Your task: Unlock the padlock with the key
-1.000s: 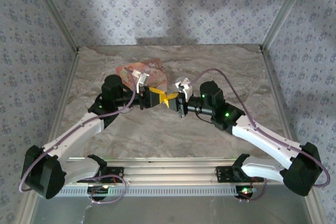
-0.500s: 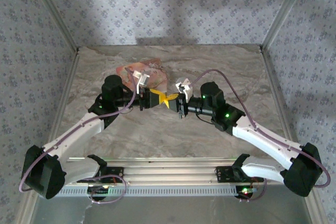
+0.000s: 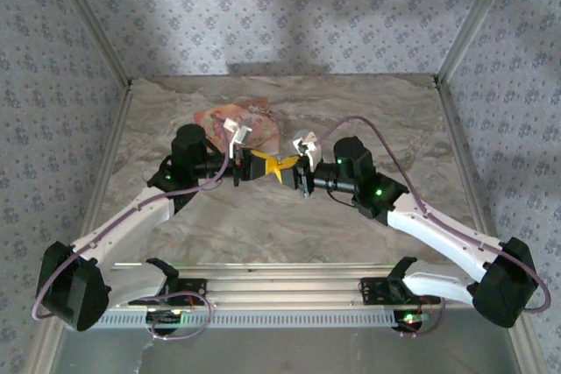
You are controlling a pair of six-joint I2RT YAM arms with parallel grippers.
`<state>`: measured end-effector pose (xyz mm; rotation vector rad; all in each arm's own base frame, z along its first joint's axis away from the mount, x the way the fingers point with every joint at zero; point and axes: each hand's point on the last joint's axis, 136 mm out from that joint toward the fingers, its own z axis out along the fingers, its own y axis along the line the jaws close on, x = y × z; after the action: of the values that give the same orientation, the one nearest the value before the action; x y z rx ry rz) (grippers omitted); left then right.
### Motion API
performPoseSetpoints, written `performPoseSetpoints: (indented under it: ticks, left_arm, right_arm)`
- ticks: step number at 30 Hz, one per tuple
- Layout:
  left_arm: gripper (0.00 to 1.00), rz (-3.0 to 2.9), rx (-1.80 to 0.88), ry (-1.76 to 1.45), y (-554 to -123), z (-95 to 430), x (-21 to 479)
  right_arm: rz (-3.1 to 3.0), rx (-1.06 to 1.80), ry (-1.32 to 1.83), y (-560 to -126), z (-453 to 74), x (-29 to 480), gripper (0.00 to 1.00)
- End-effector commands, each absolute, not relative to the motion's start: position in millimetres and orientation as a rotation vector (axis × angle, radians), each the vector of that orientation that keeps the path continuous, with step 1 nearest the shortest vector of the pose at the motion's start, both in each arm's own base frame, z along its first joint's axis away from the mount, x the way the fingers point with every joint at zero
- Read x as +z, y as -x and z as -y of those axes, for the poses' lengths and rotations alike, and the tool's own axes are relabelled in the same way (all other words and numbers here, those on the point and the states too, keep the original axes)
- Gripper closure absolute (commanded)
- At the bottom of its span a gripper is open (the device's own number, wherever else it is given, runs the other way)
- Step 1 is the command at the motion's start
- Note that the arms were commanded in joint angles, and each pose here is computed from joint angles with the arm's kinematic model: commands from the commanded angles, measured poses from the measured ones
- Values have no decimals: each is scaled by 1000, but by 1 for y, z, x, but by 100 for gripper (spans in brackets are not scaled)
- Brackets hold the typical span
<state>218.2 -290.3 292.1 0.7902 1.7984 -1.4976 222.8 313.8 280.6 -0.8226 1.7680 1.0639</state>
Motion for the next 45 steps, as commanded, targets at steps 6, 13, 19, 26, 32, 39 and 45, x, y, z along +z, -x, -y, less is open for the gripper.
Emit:
performPoseSetpoints:
  ticks: [6,13,19,26,32,39,45]
  left_arm:
    - [100,-1808,-1342,-930,-212,285,298]
    - [100,-1809,-1348,-973,-212,287,298]
    - [100,-1797,-1405,-1022,-205,291,300]
    - [100,-1803,-1451,-1058,-200,293,299]
    - [100,-1808,-1454,-1057,-203,294,298]
    - [100,-1804,-1442,-1033,-207,291,300]
    - [100,-1795,-1441,-1021,-209,290,303]
  right_arm:
    - [-1746,1014,741,-225,-284,306,63]
    - [-1792,1064,662,-227,-262,325,56]
    - [-1841,1287,689,-231,-282,330,64]
    - [-1871,1408,770,-227,-303,327,75]
    - [-1880,1431,777,-225,-305,321,81]
    - [-1895,1440,759,-224,-304,315,85]
    - [-1900,1432,747,-223,-303,311,87]
